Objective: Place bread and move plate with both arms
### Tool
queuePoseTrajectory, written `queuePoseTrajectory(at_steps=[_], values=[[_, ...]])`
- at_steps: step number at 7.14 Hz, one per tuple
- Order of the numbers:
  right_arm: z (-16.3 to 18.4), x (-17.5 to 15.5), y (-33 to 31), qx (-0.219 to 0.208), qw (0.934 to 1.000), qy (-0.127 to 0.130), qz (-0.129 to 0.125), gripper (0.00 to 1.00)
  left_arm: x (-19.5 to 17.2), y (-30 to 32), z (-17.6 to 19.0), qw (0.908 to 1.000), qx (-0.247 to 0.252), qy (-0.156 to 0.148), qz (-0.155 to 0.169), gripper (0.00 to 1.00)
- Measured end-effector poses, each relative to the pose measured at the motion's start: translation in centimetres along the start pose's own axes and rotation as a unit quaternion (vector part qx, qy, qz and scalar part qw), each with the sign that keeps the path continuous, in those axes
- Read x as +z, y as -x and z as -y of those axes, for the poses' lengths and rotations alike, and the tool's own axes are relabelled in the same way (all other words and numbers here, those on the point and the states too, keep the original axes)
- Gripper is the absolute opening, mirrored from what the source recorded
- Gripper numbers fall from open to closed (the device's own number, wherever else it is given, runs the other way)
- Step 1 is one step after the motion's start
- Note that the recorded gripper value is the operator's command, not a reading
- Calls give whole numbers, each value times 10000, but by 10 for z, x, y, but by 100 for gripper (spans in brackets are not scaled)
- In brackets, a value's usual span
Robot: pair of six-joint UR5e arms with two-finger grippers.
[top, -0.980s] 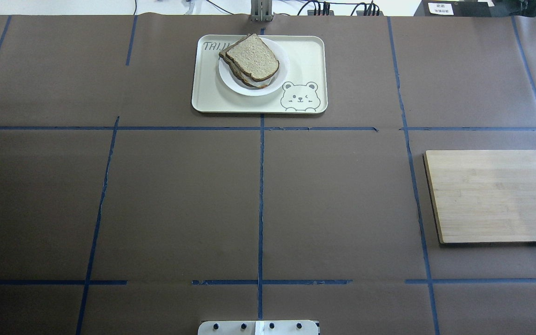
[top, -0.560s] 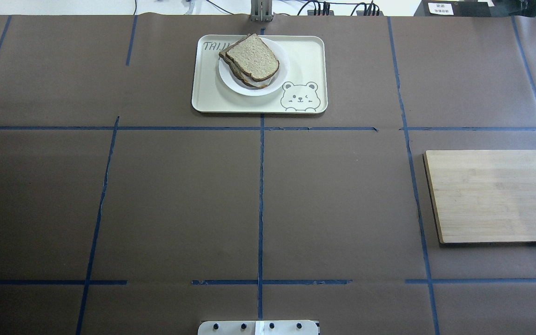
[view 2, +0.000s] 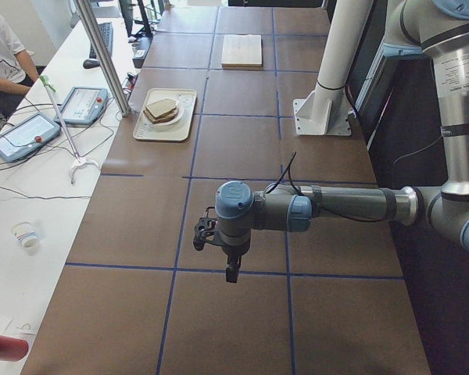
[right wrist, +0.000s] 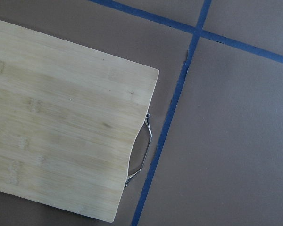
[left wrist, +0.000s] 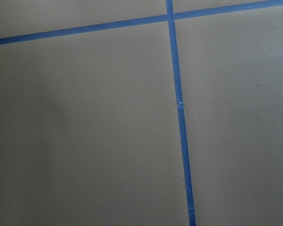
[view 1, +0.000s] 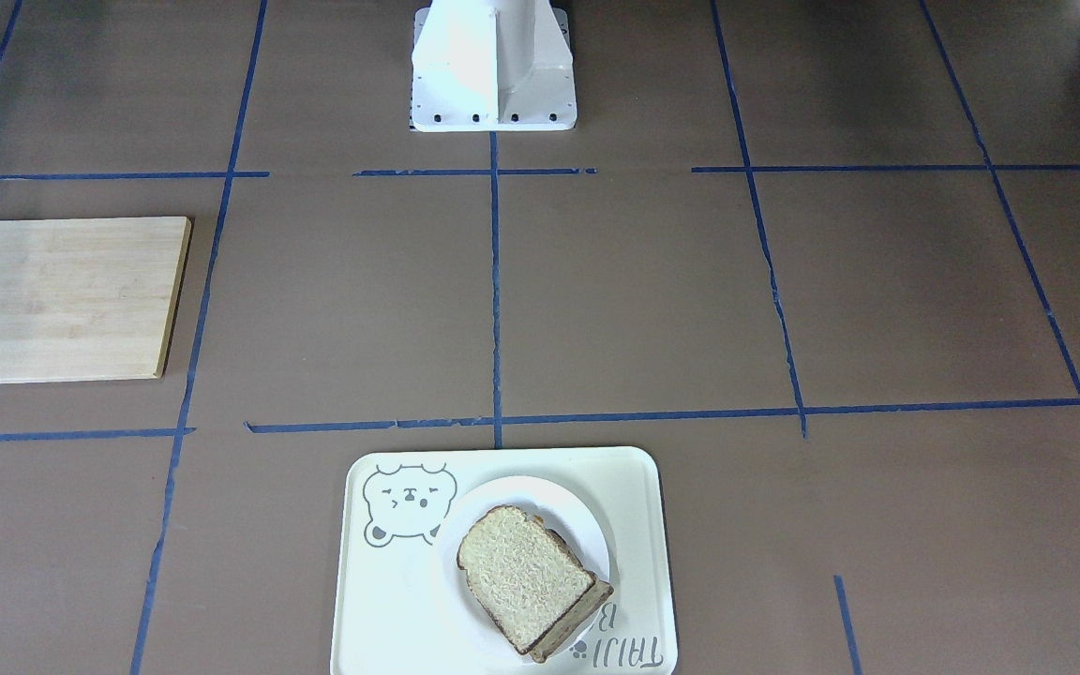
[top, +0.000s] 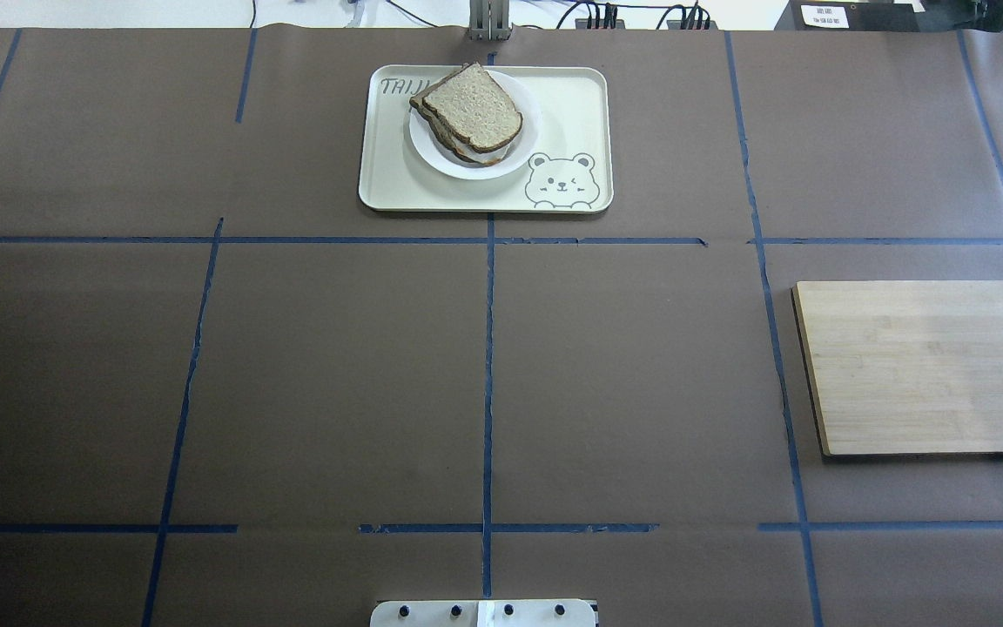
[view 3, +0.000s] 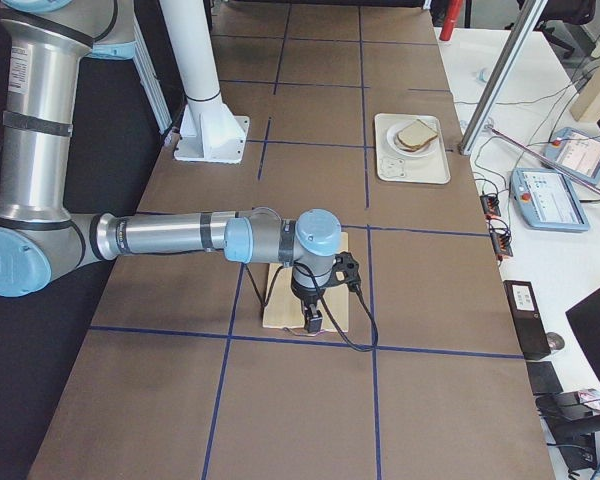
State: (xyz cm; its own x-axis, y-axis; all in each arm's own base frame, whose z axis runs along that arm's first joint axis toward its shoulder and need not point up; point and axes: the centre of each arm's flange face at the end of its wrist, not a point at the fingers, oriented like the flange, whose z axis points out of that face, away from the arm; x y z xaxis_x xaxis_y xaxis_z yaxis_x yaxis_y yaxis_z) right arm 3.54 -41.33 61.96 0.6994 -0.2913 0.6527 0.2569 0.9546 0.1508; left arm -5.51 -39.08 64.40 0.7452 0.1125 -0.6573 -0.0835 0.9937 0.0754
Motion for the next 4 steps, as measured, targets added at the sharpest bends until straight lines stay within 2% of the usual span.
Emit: queuePoseTrajectory(at_steps=[4], values=[[0, 0, 0, 2, 10000, 2, -1, 100, 3, 2, -7, 10000, 0, 50, -15, 100]])
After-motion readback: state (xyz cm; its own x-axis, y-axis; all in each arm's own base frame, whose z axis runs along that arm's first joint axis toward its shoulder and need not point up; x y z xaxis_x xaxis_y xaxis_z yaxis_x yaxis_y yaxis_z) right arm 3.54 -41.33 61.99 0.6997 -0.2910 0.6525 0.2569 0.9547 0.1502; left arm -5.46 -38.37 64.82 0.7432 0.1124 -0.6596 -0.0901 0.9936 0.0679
